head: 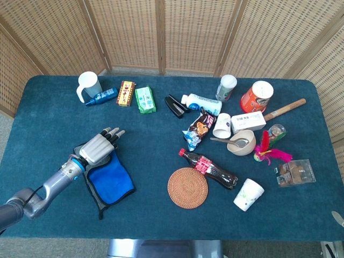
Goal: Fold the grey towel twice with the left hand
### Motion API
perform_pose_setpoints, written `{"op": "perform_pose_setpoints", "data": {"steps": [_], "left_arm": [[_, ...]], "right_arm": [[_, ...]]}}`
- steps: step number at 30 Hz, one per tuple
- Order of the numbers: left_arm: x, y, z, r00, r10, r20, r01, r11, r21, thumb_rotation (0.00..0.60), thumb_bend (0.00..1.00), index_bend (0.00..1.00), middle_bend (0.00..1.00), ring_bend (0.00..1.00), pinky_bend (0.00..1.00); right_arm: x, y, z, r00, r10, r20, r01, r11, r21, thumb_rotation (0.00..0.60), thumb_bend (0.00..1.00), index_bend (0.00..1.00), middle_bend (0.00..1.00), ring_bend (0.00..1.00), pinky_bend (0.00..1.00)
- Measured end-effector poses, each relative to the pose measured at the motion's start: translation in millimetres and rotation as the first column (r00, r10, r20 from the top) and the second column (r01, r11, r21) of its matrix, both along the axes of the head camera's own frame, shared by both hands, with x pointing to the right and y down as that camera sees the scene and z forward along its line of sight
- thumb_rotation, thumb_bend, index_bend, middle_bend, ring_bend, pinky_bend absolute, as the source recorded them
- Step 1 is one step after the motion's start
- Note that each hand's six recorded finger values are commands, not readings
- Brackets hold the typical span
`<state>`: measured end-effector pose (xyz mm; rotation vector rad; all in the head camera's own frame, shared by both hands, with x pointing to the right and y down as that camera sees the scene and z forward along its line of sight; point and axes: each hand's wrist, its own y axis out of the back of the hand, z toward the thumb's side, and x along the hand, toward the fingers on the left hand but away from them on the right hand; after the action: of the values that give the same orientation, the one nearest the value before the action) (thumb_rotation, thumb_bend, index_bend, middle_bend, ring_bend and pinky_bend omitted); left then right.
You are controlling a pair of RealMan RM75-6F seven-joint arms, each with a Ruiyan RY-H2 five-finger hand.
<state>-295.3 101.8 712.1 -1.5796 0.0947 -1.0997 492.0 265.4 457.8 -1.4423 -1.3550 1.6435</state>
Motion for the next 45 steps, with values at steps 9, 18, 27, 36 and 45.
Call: {"op": "perform_pose_setpoints", "data": {"steps": [9, 18, 27, 36, 45], "left_arm": [[-9, 5, 1, 1.000, -0.007, 0.013, 0.008, 1.000, -0.013, 0.600, 0.52, 0.63, 0.00, 0.00, 0.19], [-42, 12, -11, 0.998, -0.053, 0.021, 0.053, 0.998, -0.014, 0.600, 0.52, 0.63, 0.00, 0.00, 0.22], [-77, 11, -17, 0.992, -0.119, 0.049, 0.119, 0.993, -0.003, 0.600, 0.52, 0.63, 0.00, 0.00, 0.22], [-101, 12, -14, 0.985, -0.157, 0.075, 0.158, 0.987, 0.002, 0.600, 0.52, 0.60, 0.00, 0.00, 0.21], [-119, 16, -12, 0.979, -0.175, 0.104, 0.177, 0.984, -0.007, 0.600, 0.52, 0.45, 0.00, 0.00, 0.18]], "right_arm": [[-1, 0, -1, 1.000, -0.002, 0.003, 0.002, 1.000, 0.000, 0.600, 0.00, 0.00, 0.00, 0.00, 0.00], [1, 0, 0, 1.000, 0.002, 0.004, -0.002, 1.000, -0.003, 0.600, 0.00, 0.00, 0.00, 0.00, 0.00], [-4, 1, 4, 1.000, -0.015, -0.003, 0.015, 1.000, -0.017, 0.600, 0.00, 0.00, 0.00, 0.00, 0.00], [-7, 1, 7, 1.000, -0.021, -0.012, 0.020, 0.999, -0.027, 0.600, 0.00, 0.00, 0.00, 0.00, 0.00], [-8, 1, 8, 1.000, -0.023, -0.014, 0.023, 0.999, -0.030, 0.600, 0.00, 0.00, 0.00, 0.00, 0.00]]}}
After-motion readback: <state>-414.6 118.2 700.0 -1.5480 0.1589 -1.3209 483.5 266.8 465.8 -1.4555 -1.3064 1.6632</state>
